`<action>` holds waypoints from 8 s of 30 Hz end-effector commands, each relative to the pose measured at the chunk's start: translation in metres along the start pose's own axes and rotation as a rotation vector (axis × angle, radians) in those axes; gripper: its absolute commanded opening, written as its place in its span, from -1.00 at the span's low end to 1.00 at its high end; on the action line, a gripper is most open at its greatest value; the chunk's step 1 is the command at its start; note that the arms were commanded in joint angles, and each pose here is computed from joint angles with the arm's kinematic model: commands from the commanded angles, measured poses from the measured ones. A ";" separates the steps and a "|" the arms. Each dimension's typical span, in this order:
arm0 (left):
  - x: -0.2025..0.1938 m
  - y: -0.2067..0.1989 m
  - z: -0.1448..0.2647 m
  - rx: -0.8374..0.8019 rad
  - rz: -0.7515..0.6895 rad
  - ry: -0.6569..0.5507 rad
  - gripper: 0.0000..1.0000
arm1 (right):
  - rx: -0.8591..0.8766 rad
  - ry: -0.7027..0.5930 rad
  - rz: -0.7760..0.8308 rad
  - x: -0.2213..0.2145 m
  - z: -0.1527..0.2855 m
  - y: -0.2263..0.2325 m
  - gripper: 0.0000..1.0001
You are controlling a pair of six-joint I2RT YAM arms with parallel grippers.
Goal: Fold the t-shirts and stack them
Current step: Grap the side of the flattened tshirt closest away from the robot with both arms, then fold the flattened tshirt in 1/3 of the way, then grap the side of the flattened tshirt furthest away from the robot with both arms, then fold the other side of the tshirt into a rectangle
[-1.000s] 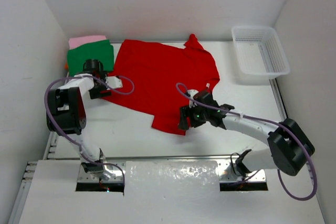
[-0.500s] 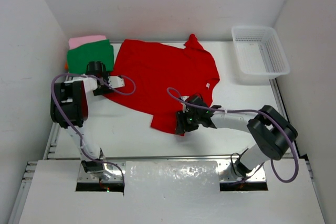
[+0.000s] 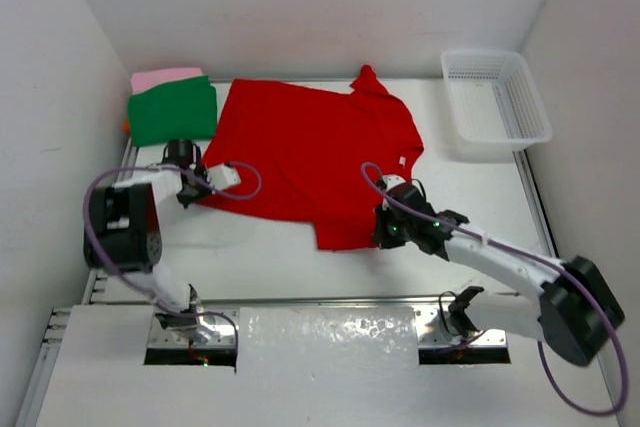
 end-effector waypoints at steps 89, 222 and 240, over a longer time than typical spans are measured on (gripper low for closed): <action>0.056 0.014 0.048 -0.206 0.424 -0.117 -0.11 | -0.259 -0.007 -0.295 0.123 0.025 -0.140 0.19; 0.067 0.086 0.011 -0.206 0.972 -0.374 -1.00 | -0.121 -0.197 0.172 0.269 -0.085 -0.070 -1.00; 0.021 0.008 0.079 -0.211 0.490 -0.210 -1.00 | -0.189 -0.261 -0.015 0.107 0.062 -0.099 -1.00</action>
Point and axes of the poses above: each gripper's point midway between its finger pads, its own z axis back along the fingers, its own y axis along the line the jaws close on, x = y × z, the point moved 9 cm from there along z, back along the fingers, and after that the axes turned 1 degree about z, right-handed, at the moved point
